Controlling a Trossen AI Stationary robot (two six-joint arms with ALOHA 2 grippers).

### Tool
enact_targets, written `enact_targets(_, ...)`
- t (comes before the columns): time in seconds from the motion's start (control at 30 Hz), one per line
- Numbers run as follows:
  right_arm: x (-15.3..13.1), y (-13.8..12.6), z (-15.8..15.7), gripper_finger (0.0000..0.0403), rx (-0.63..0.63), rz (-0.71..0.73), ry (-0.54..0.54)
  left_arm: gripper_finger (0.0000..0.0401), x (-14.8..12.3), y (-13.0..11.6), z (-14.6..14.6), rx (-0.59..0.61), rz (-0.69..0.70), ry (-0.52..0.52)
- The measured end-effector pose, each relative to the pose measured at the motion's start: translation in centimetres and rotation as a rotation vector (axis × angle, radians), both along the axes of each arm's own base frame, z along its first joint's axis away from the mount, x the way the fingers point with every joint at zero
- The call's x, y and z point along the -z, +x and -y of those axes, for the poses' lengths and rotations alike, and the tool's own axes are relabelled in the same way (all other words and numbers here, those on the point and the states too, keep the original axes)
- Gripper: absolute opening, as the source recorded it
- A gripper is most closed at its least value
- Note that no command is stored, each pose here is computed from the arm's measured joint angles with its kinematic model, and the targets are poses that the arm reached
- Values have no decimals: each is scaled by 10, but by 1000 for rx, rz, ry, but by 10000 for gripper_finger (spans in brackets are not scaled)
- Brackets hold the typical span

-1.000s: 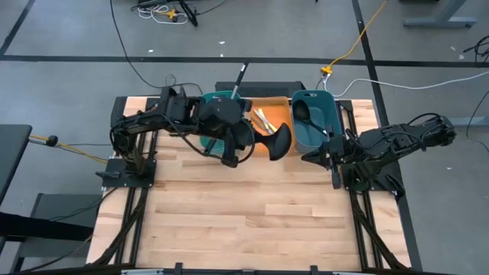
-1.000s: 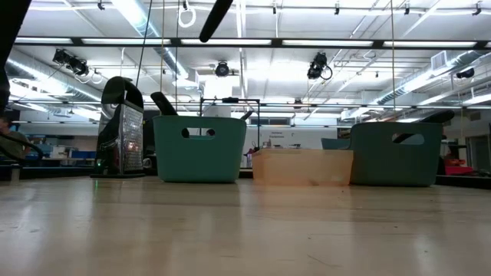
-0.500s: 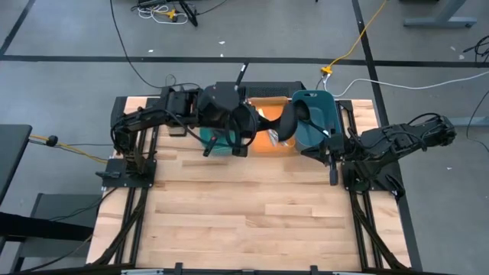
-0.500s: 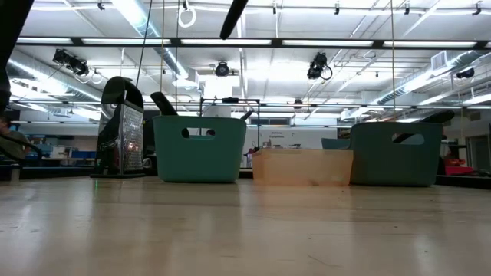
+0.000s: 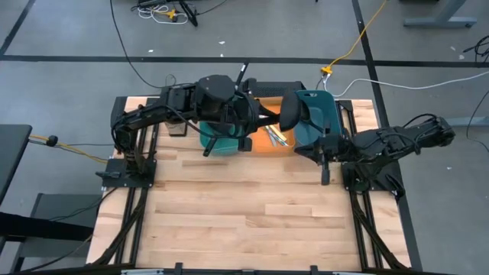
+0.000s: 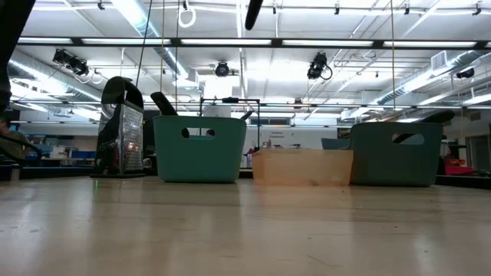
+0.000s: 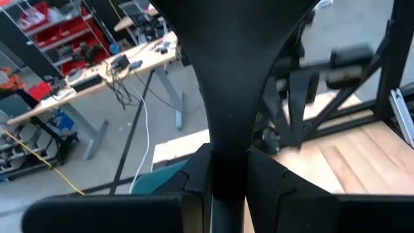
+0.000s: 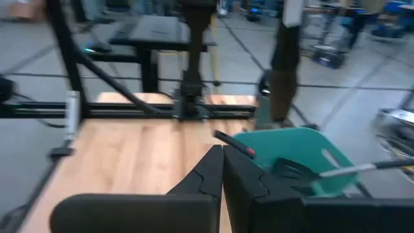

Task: Pick & Place Kitchen Items
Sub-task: Put the black ladle into the blue bin

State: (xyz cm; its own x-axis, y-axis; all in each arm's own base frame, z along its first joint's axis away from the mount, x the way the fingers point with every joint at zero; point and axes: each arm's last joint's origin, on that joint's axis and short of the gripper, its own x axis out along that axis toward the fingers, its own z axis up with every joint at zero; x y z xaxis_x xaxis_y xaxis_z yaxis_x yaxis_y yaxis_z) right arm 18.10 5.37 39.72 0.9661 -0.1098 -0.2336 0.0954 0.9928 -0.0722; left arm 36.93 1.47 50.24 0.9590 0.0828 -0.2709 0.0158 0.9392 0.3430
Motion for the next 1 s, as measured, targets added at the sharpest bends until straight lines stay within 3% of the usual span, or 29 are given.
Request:
enact_targets(0.23,6,13,5,23,90,-27,-25,68,-6,2,1,30,67,-11)
enact_targets(0.37,2,20,7,45,111,32,-4,68,-9,2,1,43,101,-13)
enact_targets(1.0,-12,37,27,262,202,209,49,68,-21,4,2,123,220,-63)
